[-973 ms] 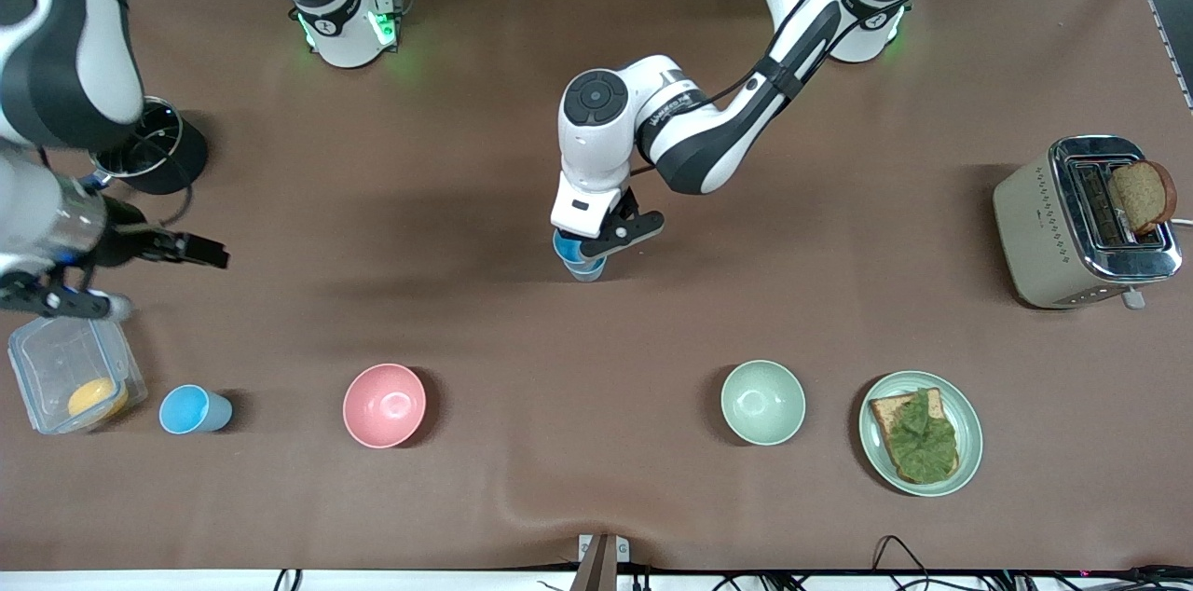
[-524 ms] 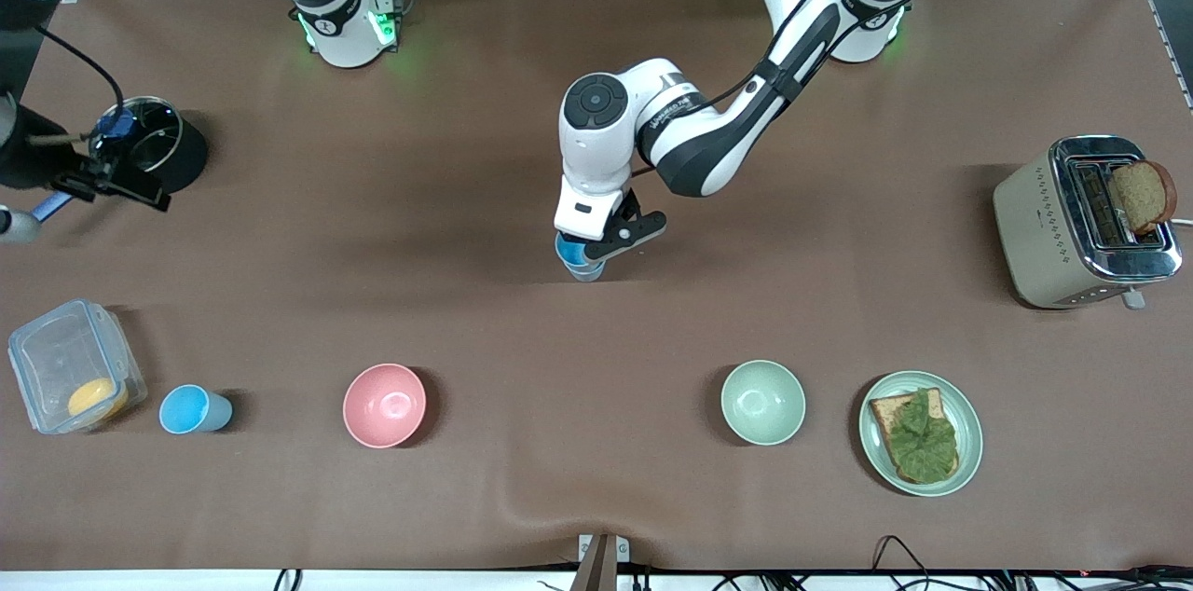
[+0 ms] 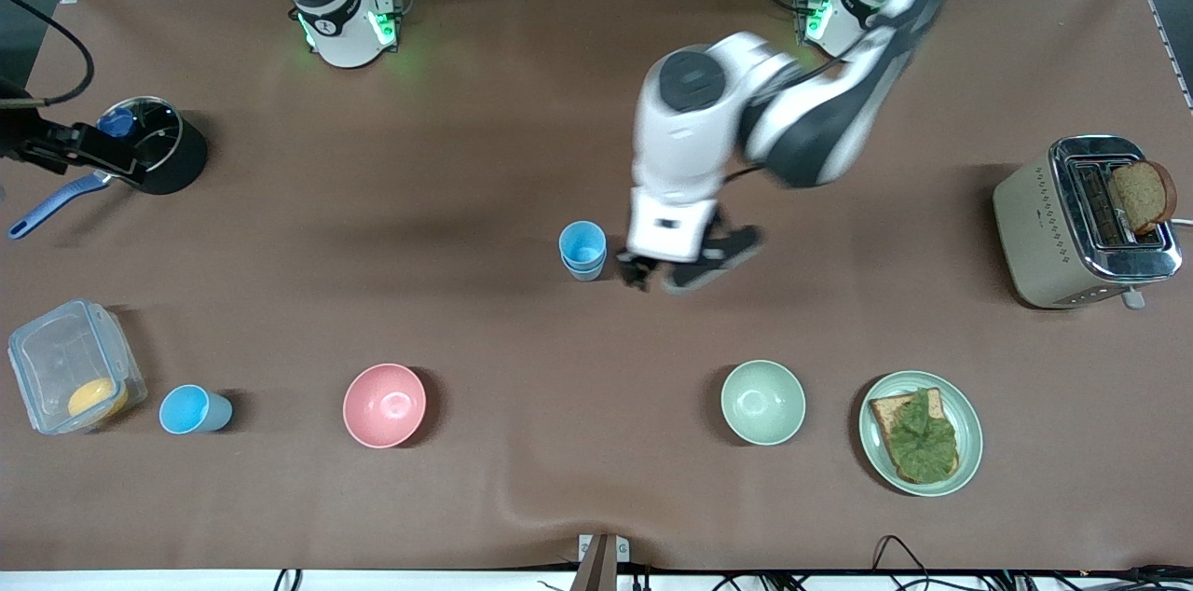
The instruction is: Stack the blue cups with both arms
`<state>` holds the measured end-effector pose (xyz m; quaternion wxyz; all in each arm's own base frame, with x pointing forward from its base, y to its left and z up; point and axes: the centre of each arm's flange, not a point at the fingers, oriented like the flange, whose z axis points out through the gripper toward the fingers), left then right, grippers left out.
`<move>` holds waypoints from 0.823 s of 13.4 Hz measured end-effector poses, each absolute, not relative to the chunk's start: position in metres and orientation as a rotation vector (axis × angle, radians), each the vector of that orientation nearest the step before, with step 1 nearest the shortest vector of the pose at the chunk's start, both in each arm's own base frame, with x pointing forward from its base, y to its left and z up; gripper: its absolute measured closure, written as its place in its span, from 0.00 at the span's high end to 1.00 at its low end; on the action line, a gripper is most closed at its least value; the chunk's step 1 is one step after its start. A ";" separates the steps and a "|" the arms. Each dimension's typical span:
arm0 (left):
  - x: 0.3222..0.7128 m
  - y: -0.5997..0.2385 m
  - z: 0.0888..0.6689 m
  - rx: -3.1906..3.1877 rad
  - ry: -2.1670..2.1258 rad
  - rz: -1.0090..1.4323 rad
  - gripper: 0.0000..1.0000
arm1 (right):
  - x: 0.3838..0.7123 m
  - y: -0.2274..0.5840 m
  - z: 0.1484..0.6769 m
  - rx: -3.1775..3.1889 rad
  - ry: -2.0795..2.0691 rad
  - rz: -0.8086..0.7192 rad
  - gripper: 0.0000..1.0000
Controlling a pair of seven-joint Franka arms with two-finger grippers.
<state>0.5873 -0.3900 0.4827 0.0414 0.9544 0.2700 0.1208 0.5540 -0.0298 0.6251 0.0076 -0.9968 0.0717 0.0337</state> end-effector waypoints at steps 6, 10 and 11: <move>0.614 -0.241 0.575 2.956 0.779 0.342 1.00 | 0.555 -0.023 0.624 -3.128 0.193 0.115 1.00; 0.611 -0.191 0.595 3.026 0.560 0.261 1.00 | 0.555 -0.018 0.624 -3.132 0.173 0.115 1.00; 0.608 -0.175 0.602 3.044 0.491 0.234 1.00 | 0.555 -0.018 0.624 -3.133 0.171 0.116 1.00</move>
